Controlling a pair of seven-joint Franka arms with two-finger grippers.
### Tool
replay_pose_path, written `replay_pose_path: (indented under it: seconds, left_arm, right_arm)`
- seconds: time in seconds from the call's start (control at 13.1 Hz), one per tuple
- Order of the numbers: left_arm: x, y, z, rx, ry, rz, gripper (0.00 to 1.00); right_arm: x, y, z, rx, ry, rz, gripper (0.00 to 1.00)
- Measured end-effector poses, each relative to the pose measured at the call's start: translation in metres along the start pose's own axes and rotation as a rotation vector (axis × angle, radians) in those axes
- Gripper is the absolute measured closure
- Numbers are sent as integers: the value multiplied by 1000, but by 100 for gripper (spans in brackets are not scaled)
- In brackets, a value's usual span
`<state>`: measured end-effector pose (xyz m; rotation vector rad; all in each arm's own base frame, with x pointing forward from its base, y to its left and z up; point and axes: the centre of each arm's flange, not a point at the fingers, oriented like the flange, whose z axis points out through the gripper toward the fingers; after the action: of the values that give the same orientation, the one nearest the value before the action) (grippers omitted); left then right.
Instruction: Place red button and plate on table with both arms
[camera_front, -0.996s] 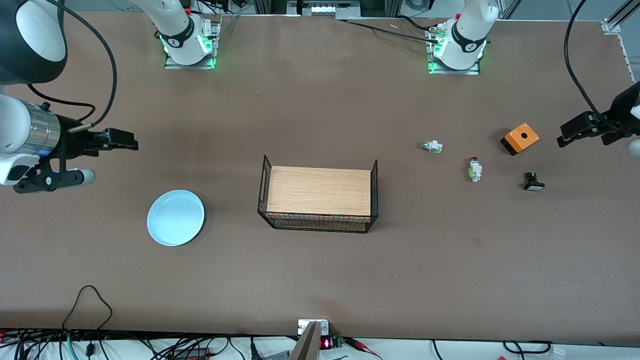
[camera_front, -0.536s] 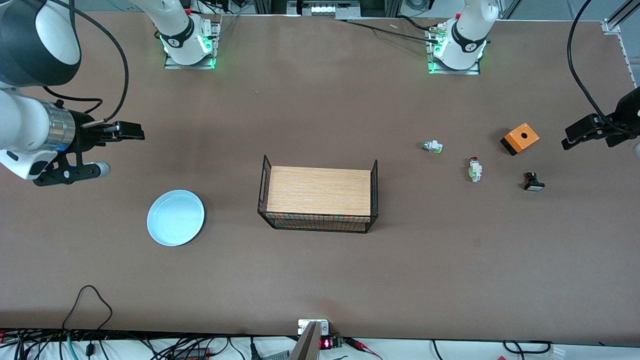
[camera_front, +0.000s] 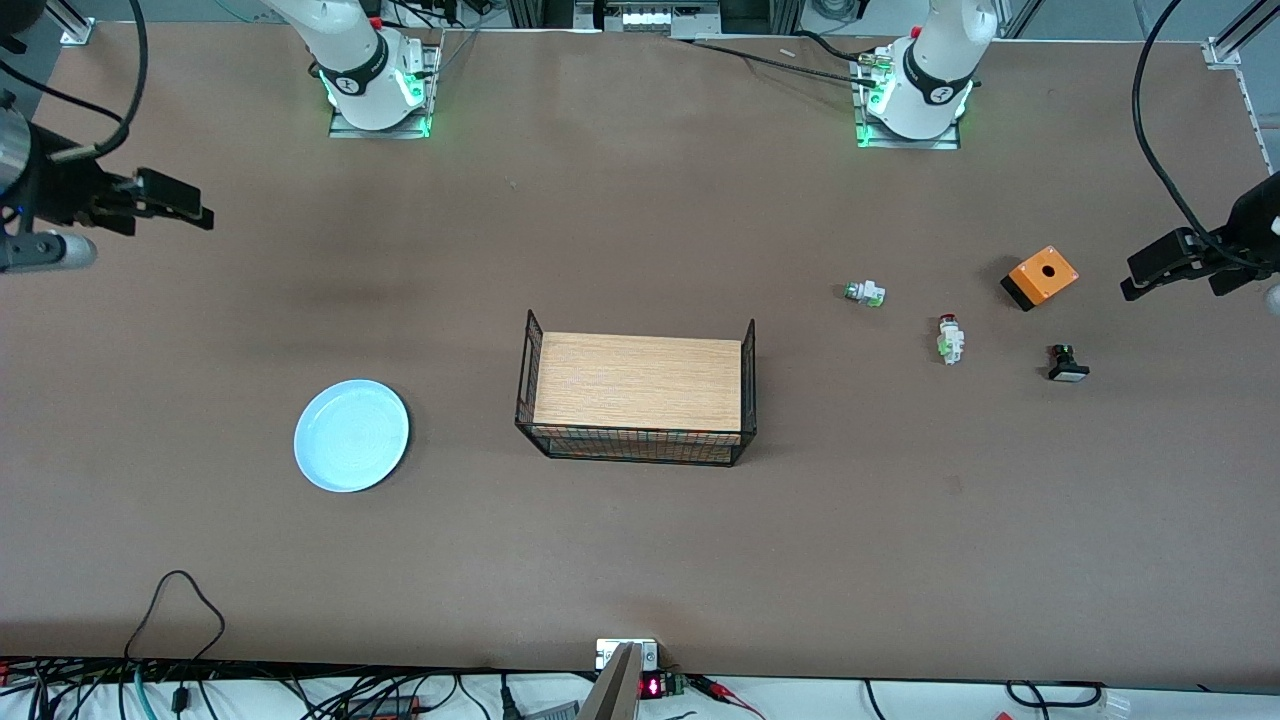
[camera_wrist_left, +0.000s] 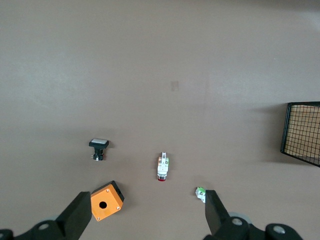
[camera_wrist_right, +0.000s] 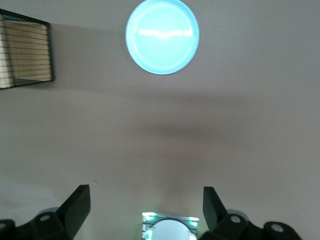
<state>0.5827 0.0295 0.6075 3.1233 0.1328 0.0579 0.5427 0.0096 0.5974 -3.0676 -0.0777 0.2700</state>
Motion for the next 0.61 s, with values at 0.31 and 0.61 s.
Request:
replay_pose_path:
  seconds: [0.31,0.61]
  left_arm:
    - [0,0,0,0,-4,1,0]
    - [-2,1,1,0,-14,1,0]
  right_arm:
    - [-14,-25,3,-40,-46,69,0]
    - [-17,-28,5,-45,-70,107,0]
